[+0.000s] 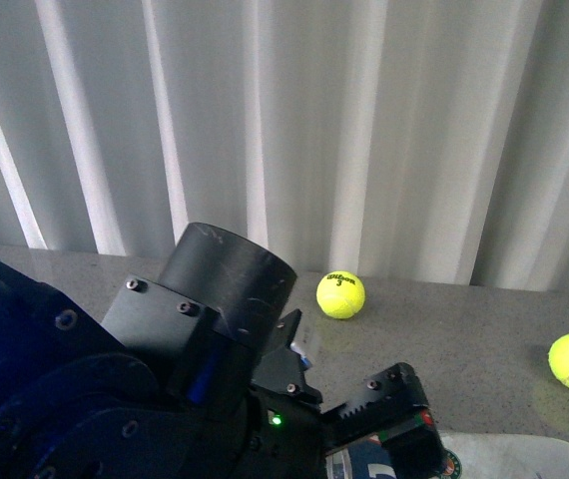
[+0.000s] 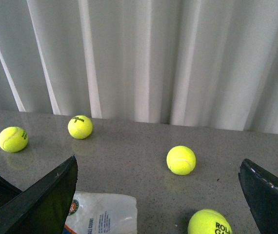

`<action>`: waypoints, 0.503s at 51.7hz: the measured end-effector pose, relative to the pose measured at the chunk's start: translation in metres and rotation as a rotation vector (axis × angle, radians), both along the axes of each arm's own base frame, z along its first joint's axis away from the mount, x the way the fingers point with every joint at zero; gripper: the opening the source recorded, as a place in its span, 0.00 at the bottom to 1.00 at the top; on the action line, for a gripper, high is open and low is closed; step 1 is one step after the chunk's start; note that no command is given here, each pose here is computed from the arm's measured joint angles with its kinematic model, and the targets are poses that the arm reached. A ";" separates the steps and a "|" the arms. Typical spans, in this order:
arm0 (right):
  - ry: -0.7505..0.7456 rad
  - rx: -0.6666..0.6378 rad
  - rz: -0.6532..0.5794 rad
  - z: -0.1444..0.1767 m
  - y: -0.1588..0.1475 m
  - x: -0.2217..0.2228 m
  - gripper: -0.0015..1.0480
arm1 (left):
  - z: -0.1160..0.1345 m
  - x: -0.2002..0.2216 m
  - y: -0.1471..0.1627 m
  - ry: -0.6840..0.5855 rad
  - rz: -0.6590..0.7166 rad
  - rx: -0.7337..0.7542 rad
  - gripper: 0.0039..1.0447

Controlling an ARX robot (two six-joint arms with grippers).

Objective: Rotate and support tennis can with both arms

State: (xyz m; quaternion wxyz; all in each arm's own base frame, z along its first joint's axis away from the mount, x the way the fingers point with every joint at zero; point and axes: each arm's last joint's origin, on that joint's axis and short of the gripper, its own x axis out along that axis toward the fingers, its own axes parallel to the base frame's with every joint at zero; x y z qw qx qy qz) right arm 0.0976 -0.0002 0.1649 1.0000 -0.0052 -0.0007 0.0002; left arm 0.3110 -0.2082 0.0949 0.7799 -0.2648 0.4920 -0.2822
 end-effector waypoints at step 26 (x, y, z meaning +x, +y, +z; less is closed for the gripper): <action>0.000 0.000 0.000 0.000 0.000 0.000 0.93 | -0.016 -0.009 -0.030 0.000 -0.031 0.027 0.67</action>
